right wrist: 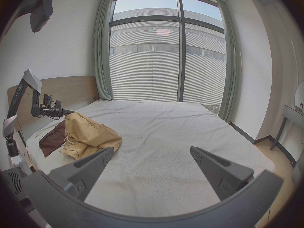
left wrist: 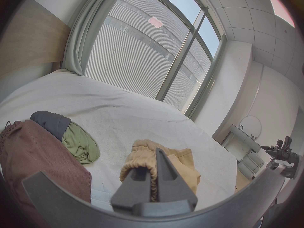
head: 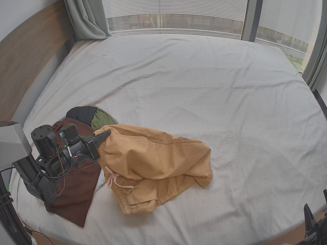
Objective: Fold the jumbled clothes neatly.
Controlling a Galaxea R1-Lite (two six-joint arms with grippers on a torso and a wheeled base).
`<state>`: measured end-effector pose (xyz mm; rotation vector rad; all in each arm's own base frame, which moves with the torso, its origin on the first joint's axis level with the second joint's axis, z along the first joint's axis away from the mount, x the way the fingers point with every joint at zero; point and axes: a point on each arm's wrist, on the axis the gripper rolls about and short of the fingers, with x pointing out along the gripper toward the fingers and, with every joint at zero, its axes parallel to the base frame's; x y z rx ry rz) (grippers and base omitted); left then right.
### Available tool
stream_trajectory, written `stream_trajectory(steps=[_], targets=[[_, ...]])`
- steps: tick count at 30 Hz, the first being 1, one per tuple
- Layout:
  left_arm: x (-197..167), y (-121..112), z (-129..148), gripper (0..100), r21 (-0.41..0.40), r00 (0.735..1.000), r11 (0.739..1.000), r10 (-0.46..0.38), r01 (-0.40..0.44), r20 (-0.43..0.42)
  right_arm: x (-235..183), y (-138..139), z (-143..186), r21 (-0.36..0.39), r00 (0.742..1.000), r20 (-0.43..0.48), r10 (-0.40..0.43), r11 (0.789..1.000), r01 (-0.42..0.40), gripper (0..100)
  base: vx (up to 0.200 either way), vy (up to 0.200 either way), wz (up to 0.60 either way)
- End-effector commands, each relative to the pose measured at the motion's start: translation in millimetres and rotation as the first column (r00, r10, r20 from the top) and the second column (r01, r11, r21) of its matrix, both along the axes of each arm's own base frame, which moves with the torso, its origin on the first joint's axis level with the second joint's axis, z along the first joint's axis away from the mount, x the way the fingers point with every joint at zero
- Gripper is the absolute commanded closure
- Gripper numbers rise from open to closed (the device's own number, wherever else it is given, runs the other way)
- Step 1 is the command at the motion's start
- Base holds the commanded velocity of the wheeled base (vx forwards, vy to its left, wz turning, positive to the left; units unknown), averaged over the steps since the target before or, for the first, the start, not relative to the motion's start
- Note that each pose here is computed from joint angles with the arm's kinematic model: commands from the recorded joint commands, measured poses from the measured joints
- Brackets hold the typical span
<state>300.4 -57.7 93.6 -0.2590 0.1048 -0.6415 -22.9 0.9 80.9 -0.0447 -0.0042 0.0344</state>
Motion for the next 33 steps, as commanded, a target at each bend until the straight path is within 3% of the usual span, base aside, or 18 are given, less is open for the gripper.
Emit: stream_trajectory(steps=[1,3,4,6,9,11,13,15,16,19,25,33], targets=[[0.0,1.0,1.7,100,-0.001,1.0,1.0,0.005,-0.005,0.006,0.0,0.0,-4.7,-0.001,1.0,0.001,0.001,1.0,-0.001,0,0.0,0.0,0.0],[0.2,2.3,1.7,100,-0.001,1.0,1.0,0.008,-0.008,0.006,-1.1,0.2,2.0,-0.003,0.999,0.046,0.007,1.0,-0.007,0,0.0,0.0,0.0],[0.3,2.3,1.3,100,-0.001,1.0,1.0,0.008,-0.008,0.005,-5.9,0.2,20.4,0.003,0.989,0.151,0.007,1.0,-0.008,0,0.0,0.0,0.0],[0.9,2.2,1.8,100,-0.003,1.0,1.0,0.008,-0.008,0.007,-18.8,1.1,99.4,0.018,0.923,0.384,-0.011,1.0,0.004,0,0.0,0.0,0.0],[0.0,0.5,1.3,100,-0.001,1.0,1.0,0.002,-0.002,0.005,-14.8,1.1,154.5,0.022,0.917,0.398,-0.011,1.0,0.002,0,0.0,0.0,0.0],[0.0,-0.4,0.8,100,-0.001,1.0,1.0,0.001,-0.001,0.003,-15.2,1.3,158.0,0.017,0.931,0.366,0.007,1.0,-0.014,0,0.0,0.0,0.0],[-0.5,-0.4,0.3,100,0.0,1.0,1.0,0.001,-0.001,0.0,1.7,1.3,149.8,0.028,0.976,0.208,0.065,0.997,-0.073,0,0.0,0.0,0.0],[-0.5,-0.4,0.4,100,-0.001,1.0,1.0,0.001,-0.001,0.002,6.7,1.2,146.8,0.043,0.982,0.168,0.081,0.995,-0.089,0,0.0,0.0,0.0],[-0.2,0.5,1.0,100,-0.001,1.0,1.0,0.004,-0.004,0.003,14.3,1.1,140.7,0.091,0.988,0.108,0.107,0.989,-0.117,0,0.0,0.0,0.0],[-0.1,1.5,1.0,100,-0.001,1.0,1.0,0.007,-0.007,0.003,25.8,1.6,138.5,0.171,0.99,0.046,0.136,0.975,-0.142,0,0.0,0.0,0.0],[1.4,2.2,2.4,100,-0.003,1.0,1.0,0.008,-0.008,0.01,56.0,4.4,140.2,0.196,0.983,-0.072,0.167,0.969,-0.15,0,0.0,0.0,0.0],[1.5,3.0,3.6,100,-0.005,1.0,1.0,0.007,-0.007,0.014,97.7,9.4,131.4,0.239,0.935,-0.239,0.262,0.949,-0.205,0,0.0,0.0,0.0]])
